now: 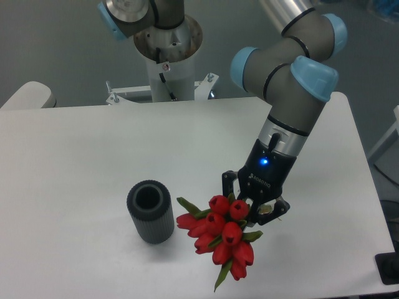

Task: Insert the flowers into the vase
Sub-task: 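Carry the red tulip bunch in the gripper over the dark grey vase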

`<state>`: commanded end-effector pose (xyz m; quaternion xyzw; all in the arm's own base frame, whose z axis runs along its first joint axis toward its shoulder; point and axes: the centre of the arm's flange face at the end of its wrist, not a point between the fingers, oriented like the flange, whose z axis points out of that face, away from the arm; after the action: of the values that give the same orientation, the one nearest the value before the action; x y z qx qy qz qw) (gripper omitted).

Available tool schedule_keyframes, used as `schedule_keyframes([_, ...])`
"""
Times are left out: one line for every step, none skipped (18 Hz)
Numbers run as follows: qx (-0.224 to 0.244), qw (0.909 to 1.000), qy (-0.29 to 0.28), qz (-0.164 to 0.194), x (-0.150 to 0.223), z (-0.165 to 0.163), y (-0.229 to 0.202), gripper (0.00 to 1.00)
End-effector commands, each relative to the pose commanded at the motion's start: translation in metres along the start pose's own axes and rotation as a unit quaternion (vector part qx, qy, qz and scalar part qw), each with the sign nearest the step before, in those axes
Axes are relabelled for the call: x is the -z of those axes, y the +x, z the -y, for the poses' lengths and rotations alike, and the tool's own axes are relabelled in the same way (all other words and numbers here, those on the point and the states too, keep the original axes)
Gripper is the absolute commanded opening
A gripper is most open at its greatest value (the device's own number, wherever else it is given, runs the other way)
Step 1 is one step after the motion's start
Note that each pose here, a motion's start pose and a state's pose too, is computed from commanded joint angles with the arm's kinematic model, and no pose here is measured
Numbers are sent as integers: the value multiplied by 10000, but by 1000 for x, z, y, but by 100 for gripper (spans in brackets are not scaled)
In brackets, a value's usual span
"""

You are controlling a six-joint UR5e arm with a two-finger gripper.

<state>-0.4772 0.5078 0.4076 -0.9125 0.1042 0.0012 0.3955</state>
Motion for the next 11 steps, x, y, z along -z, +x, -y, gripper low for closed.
schedule_keyframes([-5,10000,2,5,1,1,0,19])
schedule_keyframes([-10,10000,3,0,1,1,2,19])
schedule_keyframes([-5,10000,8,10,3,3,3,19])
schedule_keyframes([-9,10000,11,-18,0,6,6,19])
schedule_keyframes([2,10000,29,-61,-6,16,15,20])
schedule_keyframes([118,9999,42,-75,-9,22,18,22])
schedule_keyframes([208,9997,64,-79,-9,24,20,23])
schedule_keyframes([245,9996,124,-74,-5,29,22,22])
schedule_keyframes([290,9994,156,-78,-4,33,24,22])
schedule_keyframes([354,9991,188,-105,-4,34,26,22])
schedule_keyframes([375,9989,239,-117,-2,38,27,22])
